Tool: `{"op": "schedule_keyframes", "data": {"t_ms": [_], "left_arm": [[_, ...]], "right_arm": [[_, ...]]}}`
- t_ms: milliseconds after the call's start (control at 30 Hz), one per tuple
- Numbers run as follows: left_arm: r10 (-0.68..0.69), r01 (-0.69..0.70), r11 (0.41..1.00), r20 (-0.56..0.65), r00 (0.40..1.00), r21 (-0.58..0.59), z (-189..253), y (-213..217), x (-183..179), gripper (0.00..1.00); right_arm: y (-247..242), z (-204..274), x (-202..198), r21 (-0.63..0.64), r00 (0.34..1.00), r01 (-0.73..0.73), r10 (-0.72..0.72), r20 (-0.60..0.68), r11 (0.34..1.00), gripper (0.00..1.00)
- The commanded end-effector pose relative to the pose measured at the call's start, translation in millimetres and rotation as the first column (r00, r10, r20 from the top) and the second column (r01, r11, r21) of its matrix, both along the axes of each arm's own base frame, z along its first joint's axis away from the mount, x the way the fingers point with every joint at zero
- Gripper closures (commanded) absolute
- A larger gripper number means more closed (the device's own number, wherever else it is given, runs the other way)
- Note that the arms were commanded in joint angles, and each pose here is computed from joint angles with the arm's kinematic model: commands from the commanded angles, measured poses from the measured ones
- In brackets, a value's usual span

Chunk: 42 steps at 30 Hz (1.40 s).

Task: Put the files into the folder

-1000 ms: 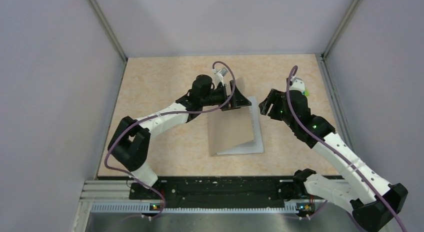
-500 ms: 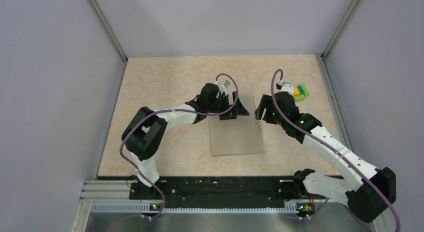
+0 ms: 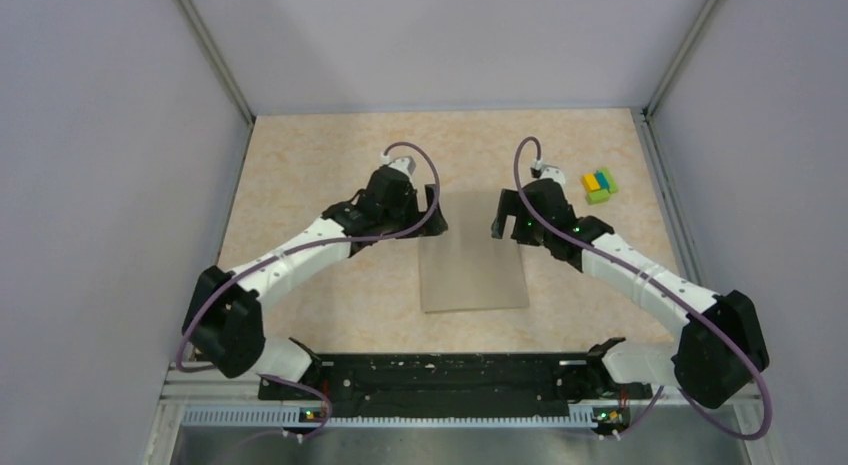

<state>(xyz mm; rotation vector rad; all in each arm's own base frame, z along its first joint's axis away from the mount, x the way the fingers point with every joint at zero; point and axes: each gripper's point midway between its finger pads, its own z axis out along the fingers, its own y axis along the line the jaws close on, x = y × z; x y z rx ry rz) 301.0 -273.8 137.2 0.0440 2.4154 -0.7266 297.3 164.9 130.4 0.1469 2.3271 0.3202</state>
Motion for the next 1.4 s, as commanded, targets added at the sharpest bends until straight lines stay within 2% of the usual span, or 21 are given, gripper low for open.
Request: {"op": "schedule_keyframes", "data": {"t_ms": [0, 200, 433, 1367], "left_arm": [[0.085, -0.108, 0.978, 0.131, 0.988, 0.179, 37.6, 58.8, 2.1, 0.01], [0.161, -0.203, 0.959, 0.211, 0.964, 0.196, 65.0, 95.3, -4.6, 0.01], [0.293, -0.344, 0.921, 0.256, 0.921, 0.183, 80.9, 116.5, 1.9, 0.01], [0.293, -0.349, 0.910, 0.248, 0.923, 0.224, 76.0, 119.2, 4.5, 0.01]], "right_arm": [[12.7, 28.1, 23.4, 0.050, 0.996, -0.007, 0.002, 0.085, 0.999, 0.02], [18.6, 34.6, 31.9, 0.063, 0.995, -0.008, 0.002, 0.099, 0.998, 0.01], [21.8, 45.4, 37.2, 0.067, 0.991, -0.026, 0.017, 0.136, 0.997, 0.01], [23.2, 55.0, 43.8, 0.048, 0.985, -0.043, 0.034, 0.171, 0.998, 0.01]]}}
